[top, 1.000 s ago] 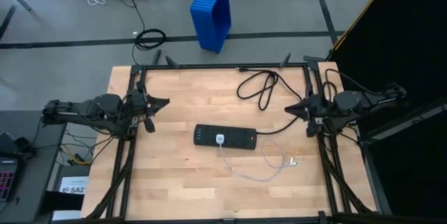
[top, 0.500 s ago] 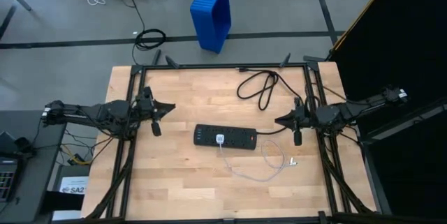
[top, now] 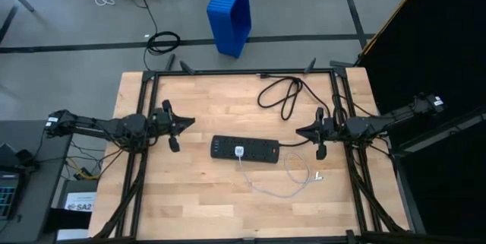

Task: Insert USB
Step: Remove the white charger adapter from the black outlet extension

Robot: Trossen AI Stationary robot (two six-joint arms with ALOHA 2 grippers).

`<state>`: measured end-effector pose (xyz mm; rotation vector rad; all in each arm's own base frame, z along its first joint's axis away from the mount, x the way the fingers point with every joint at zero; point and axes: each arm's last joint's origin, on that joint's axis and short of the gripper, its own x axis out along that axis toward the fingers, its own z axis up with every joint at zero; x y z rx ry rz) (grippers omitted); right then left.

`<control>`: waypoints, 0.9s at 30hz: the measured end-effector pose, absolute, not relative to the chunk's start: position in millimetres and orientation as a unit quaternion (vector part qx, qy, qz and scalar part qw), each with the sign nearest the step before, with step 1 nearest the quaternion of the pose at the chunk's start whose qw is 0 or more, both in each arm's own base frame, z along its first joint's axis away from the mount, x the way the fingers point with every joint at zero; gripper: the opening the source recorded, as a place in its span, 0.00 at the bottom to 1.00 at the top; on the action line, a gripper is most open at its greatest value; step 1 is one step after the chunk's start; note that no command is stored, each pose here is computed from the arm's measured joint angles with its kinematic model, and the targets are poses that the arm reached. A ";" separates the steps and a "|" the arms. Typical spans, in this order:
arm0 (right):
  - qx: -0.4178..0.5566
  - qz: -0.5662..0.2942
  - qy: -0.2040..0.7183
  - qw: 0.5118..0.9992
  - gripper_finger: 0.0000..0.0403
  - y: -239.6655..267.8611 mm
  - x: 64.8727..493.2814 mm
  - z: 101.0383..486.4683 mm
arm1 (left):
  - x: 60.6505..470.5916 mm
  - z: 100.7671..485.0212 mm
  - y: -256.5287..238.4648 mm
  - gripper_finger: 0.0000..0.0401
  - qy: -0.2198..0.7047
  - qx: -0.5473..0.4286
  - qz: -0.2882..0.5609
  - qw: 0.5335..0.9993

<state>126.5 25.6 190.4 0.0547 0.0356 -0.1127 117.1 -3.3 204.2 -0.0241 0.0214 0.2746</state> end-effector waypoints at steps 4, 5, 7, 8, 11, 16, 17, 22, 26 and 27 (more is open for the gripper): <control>0.032 -0.057 0.021 0.998 0.02 25.9 127.7 189.4 | 117.2 204.0 -3.3 0.02 0.011 -0.012 0.137 0.990; 0.036 -0.057 0.025 0.997 0.02 26.1 128.4 188.5 | 117.3 203.9 -3.3 0.02 0.012 -0.013 0.137 0.990; 0.042 -0.058 0.033 0.997 0.02 26.7 130.2 186.3 | 117.9 203.3 -3.4 0.03 0.014 -0.012 0.137 0.990; 0.042 -0.058 0.037 0.997 0.02 27.0 131.4 185.3 | 118.4 202.9 -3.5 0.04 0.017 -0.012 0.137 0.990; 0.044 -0.058 0.029 0.997 0.02 28.3 135.8 185.7 | 121.6 199.9 -4.1 0.07 0.032 -0.002 0.133 0.991; 0.041 -0.055 -0.008 0.998 0.03 31.0 144.7 190.4 | 131.2 193.3 -6.3 0.19 0.061 0.024 0.113 0.991; 0.041 -0.055 -0.015 0.998 0.03 31.5 146.6 190.9 | 133.4 192.3 -6.6 0.23 0.064 0.026 0.113 0.991; 0.050 -0.053 -0.039 0.997 0.06 34.3 155.7 191.0 | 144.8 190.1 -8.0 0.38 0.061 0.023 0.113 0.991; 0.048 -0.051 -0.034 0.997 0.09 36.7 163.9 184.7 | 154.9 188.3 -9.3 0.50 0.051 0.021 0.114 0.992; 0.047 -0.051 -0.033 0.997 0.10 37.2 165.9 183.0 | 157.3 187.9 -9.6 0.52 0.048 0.021 0.114 0.992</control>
